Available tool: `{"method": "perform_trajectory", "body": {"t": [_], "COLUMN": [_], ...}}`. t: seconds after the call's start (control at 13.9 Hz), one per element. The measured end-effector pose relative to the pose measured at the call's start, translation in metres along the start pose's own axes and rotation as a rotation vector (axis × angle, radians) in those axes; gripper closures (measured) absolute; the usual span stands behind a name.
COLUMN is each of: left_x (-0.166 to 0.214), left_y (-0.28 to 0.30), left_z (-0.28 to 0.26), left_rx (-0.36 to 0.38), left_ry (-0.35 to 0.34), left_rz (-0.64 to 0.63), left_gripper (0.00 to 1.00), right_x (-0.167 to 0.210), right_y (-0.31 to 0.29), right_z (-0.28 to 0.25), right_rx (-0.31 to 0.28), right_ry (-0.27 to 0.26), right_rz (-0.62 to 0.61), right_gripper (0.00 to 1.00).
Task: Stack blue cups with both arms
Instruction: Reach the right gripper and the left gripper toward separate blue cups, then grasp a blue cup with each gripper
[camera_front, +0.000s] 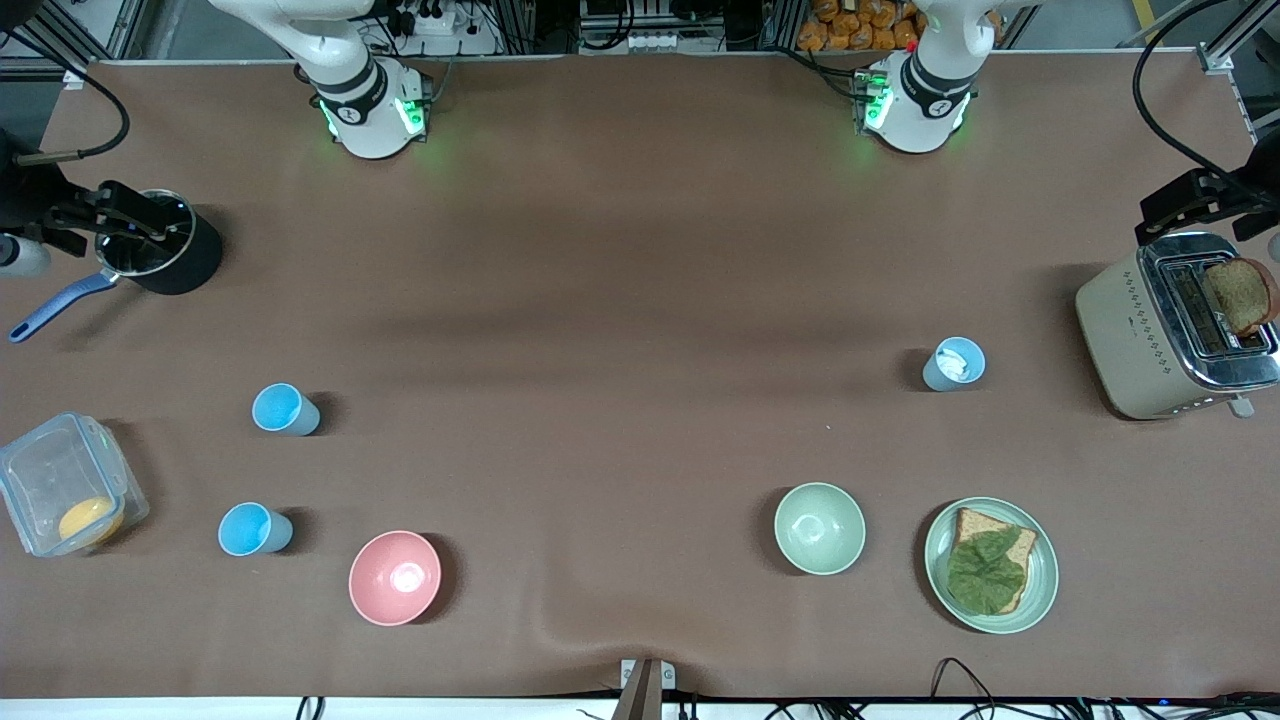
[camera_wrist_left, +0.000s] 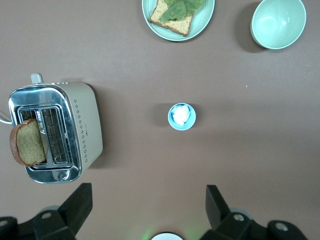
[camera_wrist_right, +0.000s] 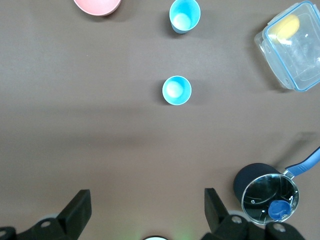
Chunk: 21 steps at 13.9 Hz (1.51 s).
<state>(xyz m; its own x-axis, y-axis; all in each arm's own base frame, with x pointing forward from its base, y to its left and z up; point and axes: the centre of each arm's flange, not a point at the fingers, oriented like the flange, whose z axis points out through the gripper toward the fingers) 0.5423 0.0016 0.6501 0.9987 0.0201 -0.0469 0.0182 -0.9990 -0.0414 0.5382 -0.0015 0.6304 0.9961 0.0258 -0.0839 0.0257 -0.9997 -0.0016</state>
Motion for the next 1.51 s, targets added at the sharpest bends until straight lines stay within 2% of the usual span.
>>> {"method": "perform_trajectory", "body": {"t": [0.29, 0.43, 0.58, 0.72, 0.86, 1.08, 1.37, 1.51], "left_x": [0.005, 0.017, 0.039, 0.057, 0.060, 0.054, 0.034, 0.022], "left_y": [-0.005, -0.013, -0.027, -0.050, -0.062, -0.048, -0.029, -0.023], "left_z": [0.000, 0.018, 0.058, 0.117, 0.172, 0.229, 0.310, 0.339], "left_rx": [-0.002, -0.005, -0.019, -0.088, -0.112, -0.113, -0.106, -0.105], "left_ry": [0.002, -0.028, -0.066, -0.063, -0.066, -0.065, -0.009, 0.003], "left_rz": [-0.009, -0.018, -0.042, -0.093, -0.119, -0.108, -0.097, -0.092], "left_gripper": [0.00, 0.00, 0.00, 0.00, 0.00, 0.00, 0.00, 0.00], "right_x": [0.000, 0.000, -0.001, 0.001, 0.013, 0.046, 0.087, 0.099], "right_y": [0.000, 0.000, 0.003, 0.013, 0.028, 0.039, 0.078, 0.084], "right_z": [0.000, 0.000, 0.002, 0.018, 0.059, 0.145, 0.256, 0.292], "right_rx": [0.000, 0.000, 0.001, 0.004, 0.010, 0.014, 0.011, 0.007], "right_ry": [0.000, 0.000, -0.009, -0.045, -0.089, -0.167, -0.228, -0.230], "right_rz": [0.000, 0.001, 0.005, 0.025, 0.050, 0.069, 0.137, 0.143], "right_gripper": [0.00, 0.00, 0.00, 0.00, 0.00, 0.00, 0.00, 0.00]}}
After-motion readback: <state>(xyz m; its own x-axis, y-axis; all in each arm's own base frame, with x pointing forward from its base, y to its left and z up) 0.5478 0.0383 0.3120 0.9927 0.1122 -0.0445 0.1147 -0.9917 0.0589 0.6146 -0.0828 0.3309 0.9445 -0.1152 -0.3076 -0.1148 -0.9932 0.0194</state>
